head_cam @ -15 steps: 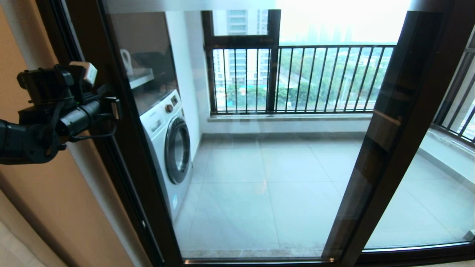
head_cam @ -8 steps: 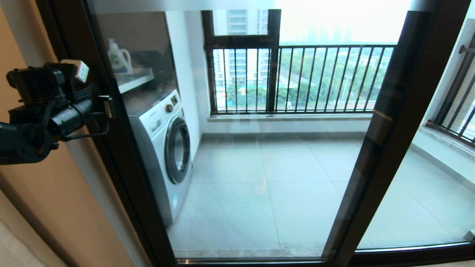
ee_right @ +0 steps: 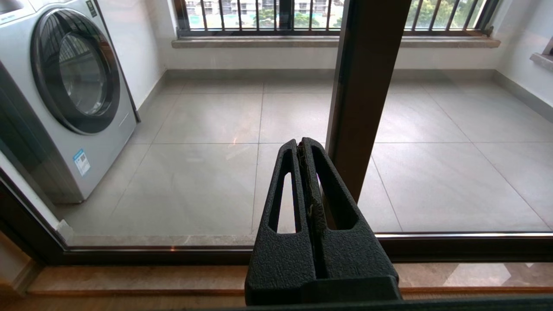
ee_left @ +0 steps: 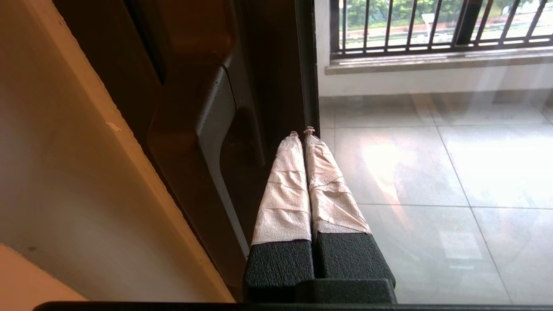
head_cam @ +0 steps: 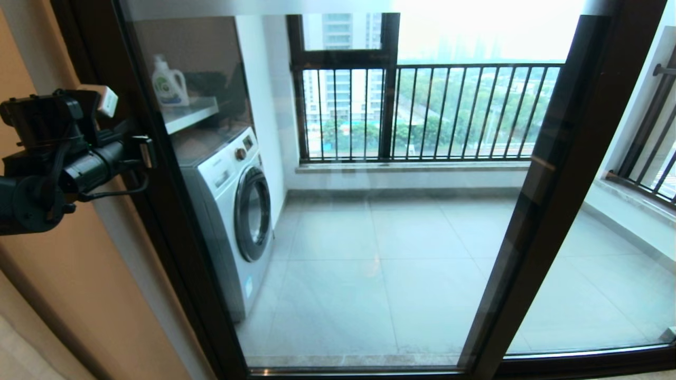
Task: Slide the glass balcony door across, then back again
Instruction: Close the slid door
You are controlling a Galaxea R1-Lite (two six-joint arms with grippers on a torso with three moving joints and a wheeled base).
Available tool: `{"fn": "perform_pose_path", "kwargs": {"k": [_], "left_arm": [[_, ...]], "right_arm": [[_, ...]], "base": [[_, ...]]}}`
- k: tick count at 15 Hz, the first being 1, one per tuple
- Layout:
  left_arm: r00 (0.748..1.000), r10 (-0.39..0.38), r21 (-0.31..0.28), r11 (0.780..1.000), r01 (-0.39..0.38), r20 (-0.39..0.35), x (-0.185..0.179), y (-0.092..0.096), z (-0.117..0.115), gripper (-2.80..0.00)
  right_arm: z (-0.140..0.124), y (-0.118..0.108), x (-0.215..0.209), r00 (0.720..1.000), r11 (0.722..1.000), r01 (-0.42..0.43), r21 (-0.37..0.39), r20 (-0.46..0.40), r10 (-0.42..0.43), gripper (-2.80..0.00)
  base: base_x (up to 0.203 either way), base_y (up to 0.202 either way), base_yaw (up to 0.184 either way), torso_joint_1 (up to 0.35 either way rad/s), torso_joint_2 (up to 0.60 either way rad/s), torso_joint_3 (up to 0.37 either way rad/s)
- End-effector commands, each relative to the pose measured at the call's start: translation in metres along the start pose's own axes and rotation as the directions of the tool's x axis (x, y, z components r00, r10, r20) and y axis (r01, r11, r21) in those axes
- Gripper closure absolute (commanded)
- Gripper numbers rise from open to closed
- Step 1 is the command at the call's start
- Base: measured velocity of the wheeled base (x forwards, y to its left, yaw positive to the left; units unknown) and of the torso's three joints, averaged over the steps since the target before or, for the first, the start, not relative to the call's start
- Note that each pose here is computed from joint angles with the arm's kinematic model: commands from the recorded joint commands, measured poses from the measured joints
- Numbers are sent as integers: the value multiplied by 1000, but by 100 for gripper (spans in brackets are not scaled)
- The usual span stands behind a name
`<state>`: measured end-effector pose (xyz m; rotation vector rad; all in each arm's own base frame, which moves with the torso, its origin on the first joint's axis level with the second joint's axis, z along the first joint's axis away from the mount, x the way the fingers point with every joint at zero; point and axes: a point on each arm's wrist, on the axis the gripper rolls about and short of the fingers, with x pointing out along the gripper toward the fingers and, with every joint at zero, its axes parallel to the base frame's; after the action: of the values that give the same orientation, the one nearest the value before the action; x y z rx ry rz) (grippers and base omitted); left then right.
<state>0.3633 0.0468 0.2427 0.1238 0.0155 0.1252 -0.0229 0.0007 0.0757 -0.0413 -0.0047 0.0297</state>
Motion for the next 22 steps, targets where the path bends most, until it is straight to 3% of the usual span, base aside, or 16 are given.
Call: {"fn": "perform_pose_path", "kwargs": {"k": [1, 6, 10, 22], "left_arm": [[1000, 1, 0, 1000, -1, -2, -3, 1, -1, 0], [999, -51, -2, 999, 51, 4, -36, 1, 6, 0], [1000, -26, -2, 1000, 26, 3, -38, 14, 5, 0], [1000, -19, -4, 1000, 19, -20, -3, 25, -10, 0]], "right_arm": [[-1, 0, 0, 1000, 1000, -1, 0, -4, 1, 0], [-1, 0, 0, 1000, 1000, -1, 0, -4, 1, 0], [-1, 0, 0, 1000, 1000, -1, 0, -4, 1, 0], [-1, 0, 0, 1000, 1000, 0, 0, -4, 0, 0]], "base": [[0, 0, 0, 0, 0, 0], [0, 0, 0, 0, 0, 0], [0, 0, 0, 0, 0, 0], [0, 0, 0, 0, 0, 0]]}}
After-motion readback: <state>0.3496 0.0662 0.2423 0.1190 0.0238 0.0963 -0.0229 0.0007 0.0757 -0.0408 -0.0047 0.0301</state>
